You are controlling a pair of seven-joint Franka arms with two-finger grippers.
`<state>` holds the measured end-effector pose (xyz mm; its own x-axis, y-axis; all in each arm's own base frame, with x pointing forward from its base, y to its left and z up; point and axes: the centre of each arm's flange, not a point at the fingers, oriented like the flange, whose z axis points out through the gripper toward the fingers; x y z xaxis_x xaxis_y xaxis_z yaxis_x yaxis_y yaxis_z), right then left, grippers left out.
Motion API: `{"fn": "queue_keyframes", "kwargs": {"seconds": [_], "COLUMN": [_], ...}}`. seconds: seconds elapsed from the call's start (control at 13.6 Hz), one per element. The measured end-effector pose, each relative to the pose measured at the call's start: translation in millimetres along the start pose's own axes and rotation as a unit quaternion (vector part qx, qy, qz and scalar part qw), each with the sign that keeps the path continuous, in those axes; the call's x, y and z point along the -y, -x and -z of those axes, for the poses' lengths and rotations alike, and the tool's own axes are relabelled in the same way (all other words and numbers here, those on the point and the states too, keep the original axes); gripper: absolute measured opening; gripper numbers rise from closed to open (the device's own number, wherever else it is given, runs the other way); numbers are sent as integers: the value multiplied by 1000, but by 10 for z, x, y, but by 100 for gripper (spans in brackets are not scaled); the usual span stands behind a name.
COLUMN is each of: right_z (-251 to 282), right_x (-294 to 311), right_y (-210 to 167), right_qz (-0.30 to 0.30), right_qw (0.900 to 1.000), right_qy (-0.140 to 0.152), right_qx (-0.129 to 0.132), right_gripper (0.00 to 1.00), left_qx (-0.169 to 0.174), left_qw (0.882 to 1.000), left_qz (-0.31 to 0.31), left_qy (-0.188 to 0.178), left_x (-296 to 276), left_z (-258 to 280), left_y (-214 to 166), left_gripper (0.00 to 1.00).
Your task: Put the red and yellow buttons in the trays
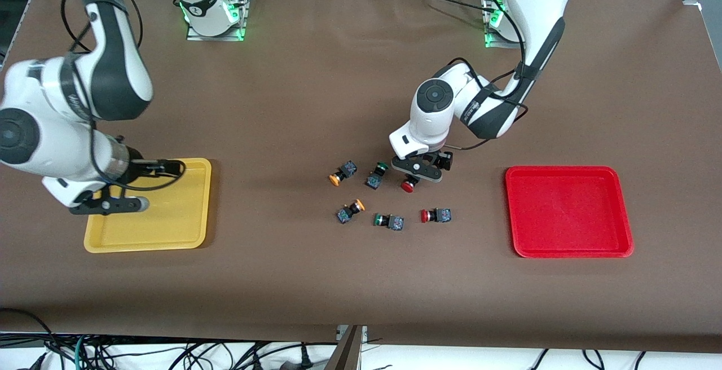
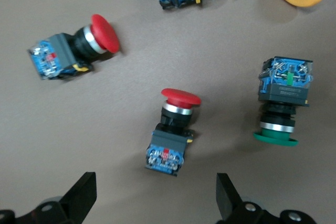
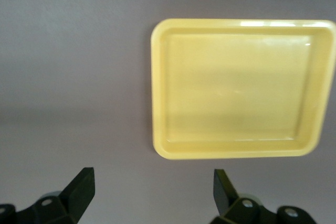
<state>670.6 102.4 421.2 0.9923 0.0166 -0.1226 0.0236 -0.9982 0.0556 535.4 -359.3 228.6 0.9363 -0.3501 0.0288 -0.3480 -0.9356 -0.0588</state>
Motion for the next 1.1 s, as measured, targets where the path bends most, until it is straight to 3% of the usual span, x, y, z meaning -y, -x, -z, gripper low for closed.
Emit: {"fn": "queue_keyframes", "kwargs": {"seconds": [0.59,0.66,0.95,1.03,1.1], "right_z": [-732,-801,-1058,-1119,-1177], "right_x": [1071,1200,1628,1722,1823], "right_y": [-218,-223,-211,-204,-192], "right_qz": [-114,-125,-167,-178,-191], "right_qw": [992,990,983,981,978], "right_qy": [-41,-44,-54,-57,-60], "right_qx": [-31,-37,-50,-53,-55], "right_gripper": [100,100,100,100,100], "left_qx": [-11,-12,-16,-17,-17], "left_qw": [1000,1000,1000,999,999], "left_qz": [-24,-23,-22,-22,-23], "left_qy": [12,14,15,15,15], "left_x": [51,51,50,48,45], "left_z": [-429,-440,-420,-413,-415], "left_y": [-95,-118,-155,-159,-159], "left_gripper": [100,93,49,42,42]}}
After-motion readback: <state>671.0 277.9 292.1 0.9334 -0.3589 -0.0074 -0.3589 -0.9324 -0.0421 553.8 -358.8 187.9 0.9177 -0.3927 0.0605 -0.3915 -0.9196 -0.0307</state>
